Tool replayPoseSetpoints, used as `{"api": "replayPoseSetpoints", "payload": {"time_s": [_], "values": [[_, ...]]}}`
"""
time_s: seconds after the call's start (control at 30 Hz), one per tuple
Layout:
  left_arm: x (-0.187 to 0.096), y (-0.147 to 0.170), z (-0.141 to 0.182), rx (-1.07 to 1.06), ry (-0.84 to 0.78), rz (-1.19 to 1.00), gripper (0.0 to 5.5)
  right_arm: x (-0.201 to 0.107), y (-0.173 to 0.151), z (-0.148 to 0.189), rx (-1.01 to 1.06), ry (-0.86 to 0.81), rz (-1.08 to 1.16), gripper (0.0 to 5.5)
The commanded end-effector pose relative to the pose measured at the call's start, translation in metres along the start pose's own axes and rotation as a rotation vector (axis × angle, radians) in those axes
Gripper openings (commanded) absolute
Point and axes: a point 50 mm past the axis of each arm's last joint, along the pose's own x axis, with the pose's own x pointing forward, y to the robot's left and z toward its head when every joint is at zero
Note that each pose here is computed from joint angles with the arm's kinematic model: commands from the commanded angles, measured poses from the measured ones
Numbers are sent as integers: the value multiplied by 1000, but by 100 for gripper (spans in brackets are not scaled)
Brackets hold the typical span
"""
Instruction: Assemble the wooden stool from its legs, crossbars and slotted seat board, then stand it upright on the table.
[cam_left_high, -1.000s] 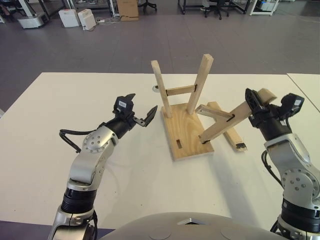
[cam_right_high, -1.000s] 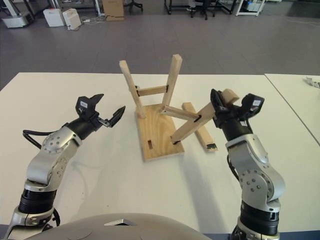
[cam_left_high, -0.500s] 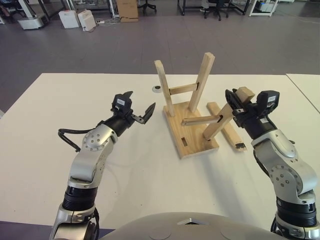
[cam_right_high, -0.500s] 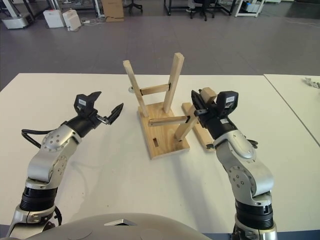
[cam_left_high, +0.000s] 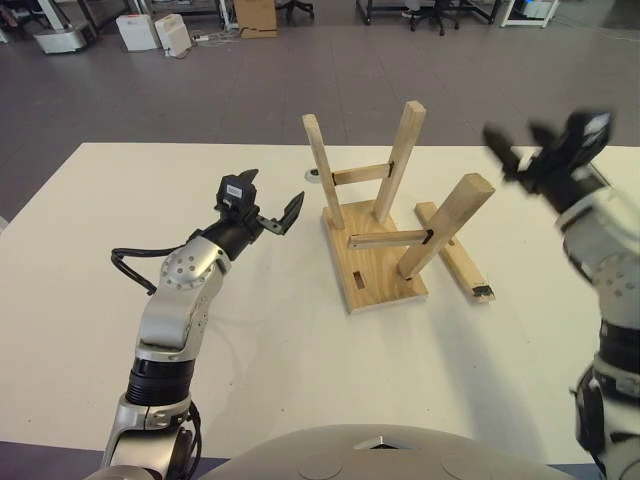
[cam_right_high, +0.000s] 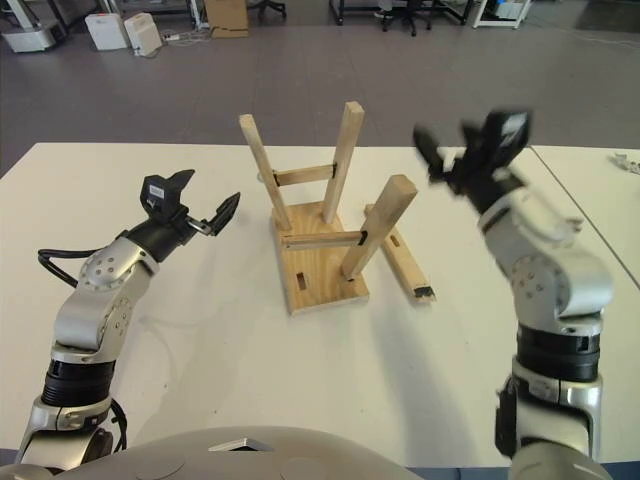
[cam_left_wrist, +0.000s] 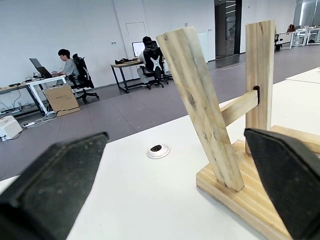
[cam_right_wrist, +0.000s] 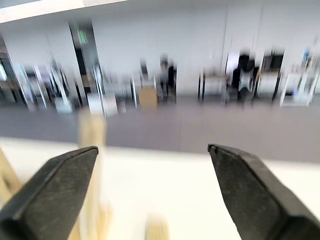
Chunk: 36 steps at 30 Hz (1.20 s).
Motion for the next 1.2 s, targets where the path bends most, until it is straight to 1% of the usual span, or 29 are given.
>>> {"api": "replayPoseSetpoints", "payload": {"time_s": [0.03, 0.07, 0.13, 0.2, 0.33, 0.4, 0.47, 0.53, 0.6, 0.67, 0.7, 0.73, 0.77, 0.8, 0.87, 0.93, 0.97, 1.07, 1.2], "values": [[3, 1, 4, 18, -12, 4, 500, -13, -2, -80, 0, 331, 54, 411], [3, 0, 3, 19, -9, 4, 500, -16, -4, -96, -20, 399, 38, 411], [3, -2, 3, 22, -6, 1, 500, -20, -7, -116, -67, 484, 6, 411], [4, -3, 4, 23, -7, -1, 500, -21, -3, -124, -82, 514, 13, 377], [5, -4, 8, 14, -20, -5, 500, -17, 1, -125, -80, 511, 16, 287], [9, -5, 21, -14, -68, -11, 500, -12, -1, -122, -101, 480, -4, 245], [14, -6, 39, -51, -128, -20, 500, -5, -7, -111, -120, 393, -58, 213], [20, -8, 61, -106, -200, -35, 500, 5, -20, -84, -148, 254, -141, 207], [25, -8, 91, -185, -299, -69, 500, 14, -35, -34, -180, 41, -210, 207], [33, -9, 121, -290, -391, -124, 500, 20, -33, 29, -262, -202, -178, 207], [38, -9, 136, -386, -438, -166, 500, 22, -22, 61, -292, -324, -114, 207], [41, -9, 148, -479, -477, -207, 500, 22, -9, 86, -324, -422, -44, 207], [44, -10, 163, -585, -522, -271, 500, 18, 20, 113, -400, -534, 105, 207], [45, -9, 174, -663, -553, -323, 500, 11, 46, 128, -462, -607, 237, 207], [46, -8, 190, -756, -589, -388, 500, -1, 82, 142, -561, -686, 424, 207], [44, -8, 204, -807, -617, -435, 500, -8, 101, 149, -612, -722, 525, 207], [43, -9, 211, -818, -633, -467, 481, -11, 107, 151, -633, -732, 560, 207], [38, -12, 219, -806, -649, -506, 429, -12, 113, 151, -642, -729, 602, 207], [36, -9, 218, -818, -650, -491, 366, -13, 113, 146, -663, -712, 617, 207]]}}
